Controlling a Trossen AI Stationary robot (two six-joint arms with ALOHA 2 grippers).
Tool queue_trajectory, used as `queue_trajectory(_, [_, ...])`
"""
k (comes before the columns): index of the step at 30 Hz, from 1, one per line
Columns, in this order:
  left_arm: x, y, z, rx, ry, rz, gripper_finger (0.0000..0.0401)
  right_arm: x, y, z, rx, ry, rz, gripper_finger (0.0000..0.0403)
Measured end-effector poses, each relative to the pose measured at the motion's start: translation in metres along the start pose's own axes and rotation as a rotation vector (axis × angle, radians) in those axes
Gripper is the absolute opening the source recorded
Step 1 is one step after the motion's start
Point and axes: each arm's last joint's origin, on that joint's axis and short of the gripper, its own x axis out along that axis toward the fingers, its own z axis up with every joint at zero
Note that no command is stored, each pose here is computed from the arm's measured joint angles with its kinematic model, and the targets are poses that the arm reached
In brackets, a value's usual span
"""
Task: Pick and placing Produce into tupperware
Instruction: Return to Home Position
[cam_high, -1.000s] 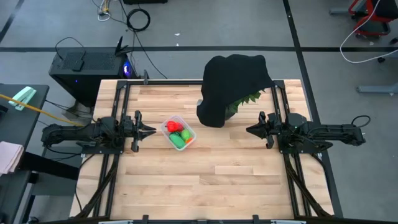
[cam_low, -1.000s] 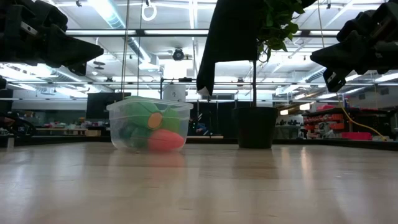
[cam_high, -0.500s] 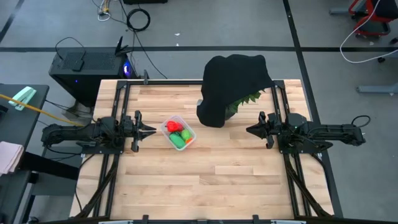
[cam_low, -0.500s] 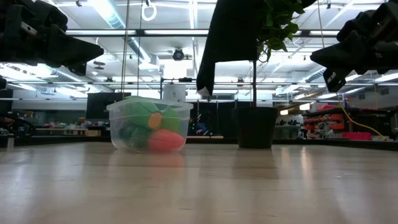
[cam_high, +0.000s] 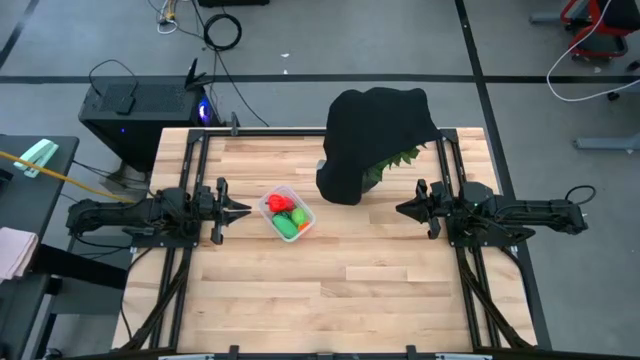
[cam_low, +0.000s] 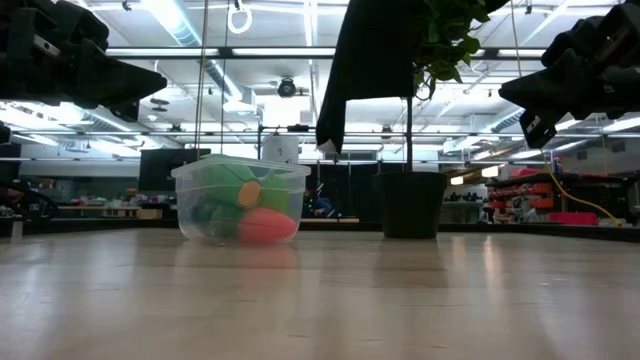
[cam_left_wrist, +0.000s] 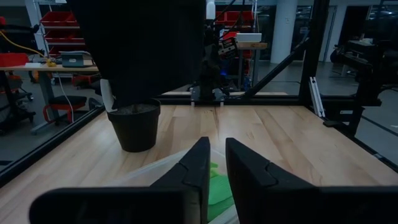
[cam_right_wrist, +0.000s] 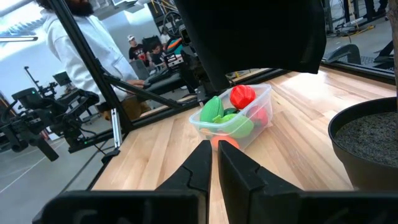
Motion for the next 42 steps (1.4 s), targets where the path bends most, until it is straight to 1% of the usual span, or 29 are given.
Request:
queue_trajectory(5, [0.0000,0.0000,0.0000,0.000,0.000,0.000,0.0061,0.0000,0.0000,0.0000,0.000,0.000,0.000,0.0034])
queue_trajectory(13, [0.0000,0.0000,0.0000,0.000,0.000,0.000,0.0053,0.0000,0.0000,0.0000,0.000,0.000,0.000,0.0034])
queue_trajectory(24, [0.0000,0.0000,0.0000,0.000,0.000,0.000,0.0062,0.0000,0.0000,0.0000,0.000,0.000,0.000,0.0034])
queue_trajectory(35, [0.0000,0.0000,0.0000,0.000,0.000,0.000,0.0051,0.0000,0.0000,0.0000,0.000,0.000,0.000,0.0034])
queue_trajectory(42, [0.0000,0.0000,0.0000,0.000,0.000,0.000,0.0059,0.0000,0.0000,0.0000,0.000,0.000,0.000,0.0034])
